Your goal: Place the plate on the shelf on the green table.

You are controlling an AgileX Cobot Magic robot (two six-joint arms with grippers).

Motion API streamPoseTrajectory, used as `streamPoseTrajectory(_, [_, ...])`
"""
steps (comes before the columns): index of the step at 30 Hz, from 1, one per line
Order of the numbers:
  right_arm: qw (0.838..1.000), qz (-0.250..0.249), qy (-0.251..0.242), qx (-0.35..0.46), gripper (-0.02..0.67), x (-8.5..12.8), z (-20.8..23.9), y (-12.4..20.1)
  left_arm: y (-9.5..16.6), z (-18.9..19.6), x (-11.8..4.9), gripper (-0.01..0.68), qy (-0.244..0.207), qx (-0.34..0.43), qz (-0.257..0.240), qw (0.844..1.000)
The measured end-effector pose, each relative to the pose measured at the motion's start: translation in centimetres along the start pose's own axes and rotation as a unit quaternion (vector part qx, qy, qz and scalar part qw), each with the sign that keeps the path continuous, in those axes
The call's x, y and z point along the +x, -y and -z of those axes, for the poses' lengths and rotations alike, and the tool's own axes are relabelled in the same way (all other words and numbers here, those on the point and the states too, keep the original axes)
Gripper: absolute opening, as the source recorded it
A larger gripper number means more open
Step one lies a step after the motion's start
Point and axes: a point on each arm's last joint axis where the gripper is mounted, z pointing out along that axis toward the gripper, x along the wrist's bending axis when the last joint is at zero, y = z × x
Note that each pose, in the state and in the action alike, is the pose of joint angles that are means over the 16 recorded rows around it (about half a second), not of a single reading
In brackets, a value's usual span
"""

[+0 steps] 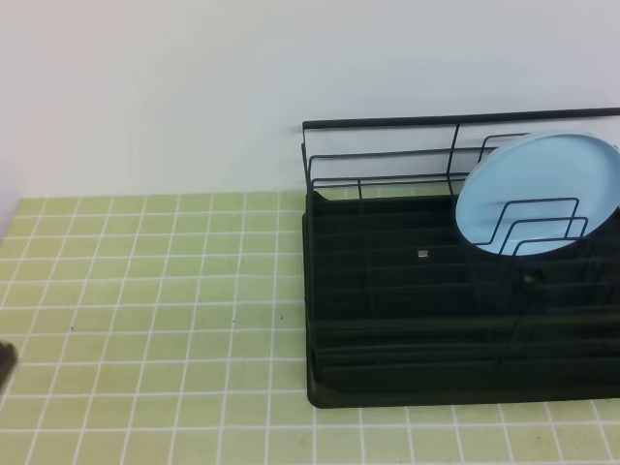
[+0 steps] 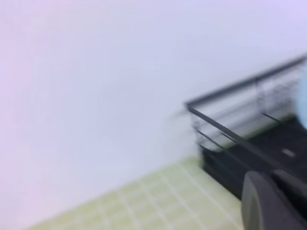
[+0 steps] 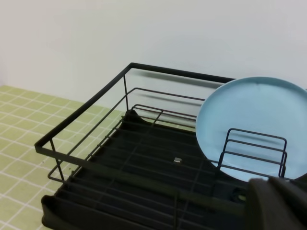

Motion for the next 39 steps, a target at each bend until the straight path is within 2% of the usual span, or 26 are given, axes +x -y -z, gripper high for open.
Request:
streamPoseTrajectory(8, [1.000, -0.001, -0.002, 0.001, -0.003, 0.0, 0.0, 0.0, 3.2, 0.5, 0.8, -0.002, -0.066, -0.009, 0.054, 0.996])
streamPoseTrajectory(14, [1.000, -0.002, -0.004, 0.002, -0.004, 0.1, 0.0, 0.0, 7.0, 1.2, 0.5, -0.002, -0.077, 0.019, 0.118, 0.990])
streamPoseTrajectory(21, [1.000, -0.004, -0.007, 0.004, -0.004, 0.1, 0.0, 0.1, 10.4, 1.8, 0.2, -0.001, -0.091, 0.062, 0.159, 0.981])
streamPoseTrajectory(27, [1.000, -0.006, -0.007, 0.004, -0.004, 0.1, 0.0, 0.1, 11.1, 2.1, 0.1, -0.001, -0.093, 0.087, 0.162, 0.979])
streamPoseTrajectory(39, [1.000, -0.007, -0.008, 0.005, -0.003, 0.1, 0.0, 0.1, 11.1, 2.0, 0.1, -0.001, -0.093, 0.085, 0.159, 0.979])
